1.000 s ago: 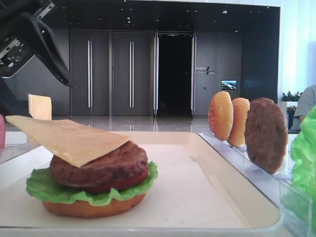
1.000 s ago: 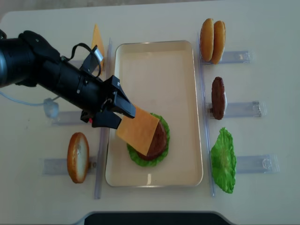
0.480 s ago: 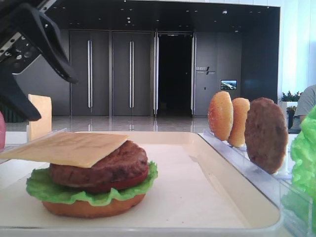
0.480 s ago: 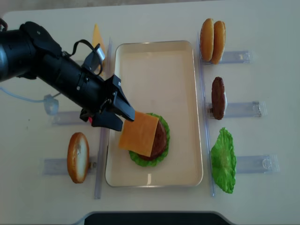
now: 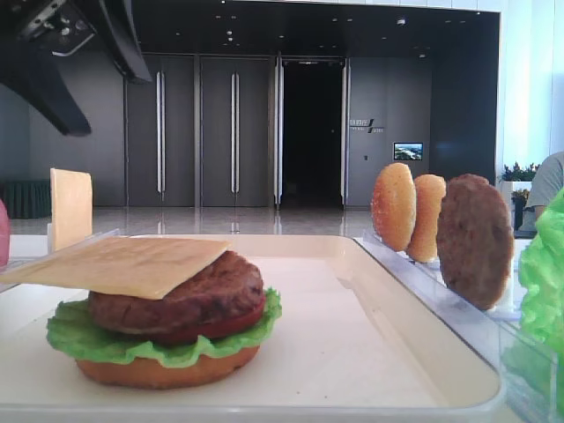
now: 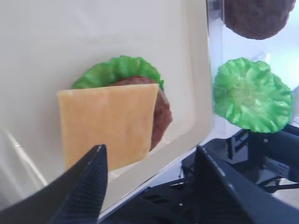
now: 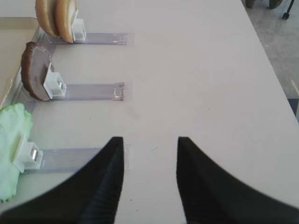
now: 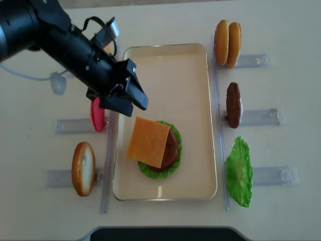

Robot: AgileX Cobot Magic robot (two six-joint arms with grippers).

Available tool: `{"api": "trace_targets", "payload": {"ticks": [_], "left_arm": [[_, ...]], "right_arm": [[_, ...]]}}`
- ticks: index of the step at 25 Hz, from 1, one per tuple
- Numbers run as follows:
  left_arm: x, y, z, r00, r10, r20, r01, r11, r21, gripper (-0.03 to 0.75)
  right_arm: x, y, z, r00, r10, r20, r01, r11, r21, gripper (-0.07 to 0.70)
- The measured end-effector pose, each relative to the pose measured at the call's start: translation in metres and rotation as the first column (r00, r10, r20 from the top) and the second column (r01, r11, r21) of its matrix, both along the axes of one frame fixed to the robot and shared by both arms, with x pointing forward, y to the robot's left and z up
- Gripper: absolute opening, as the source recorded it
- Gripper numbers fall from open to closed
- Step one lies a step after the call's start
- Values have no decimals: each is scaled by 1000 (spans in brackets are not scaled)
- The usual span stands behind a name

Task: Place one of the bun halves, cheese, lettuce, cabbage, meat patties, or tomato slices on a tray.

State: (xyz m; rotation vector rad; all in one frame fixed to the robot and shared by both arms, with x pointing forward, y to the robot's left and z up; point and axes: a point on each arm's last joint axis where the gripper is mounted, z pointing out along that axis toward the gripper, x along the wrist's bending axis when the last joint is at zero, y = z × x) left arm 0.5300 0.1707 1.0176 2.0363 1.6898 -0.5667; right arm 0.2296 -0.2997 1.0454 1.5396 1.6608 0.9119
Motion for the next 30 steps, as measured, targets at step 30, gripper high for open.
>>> {"api": "trace_targets", "payload": {"ticks": [30], "left_arm": [[25, 125, 56, 964, 133, 228, -234, 831, 504, 433]], "right_arm": [[0, 0, 0, 1000, 3, 0, -3, 1000, 1, 293]]}}
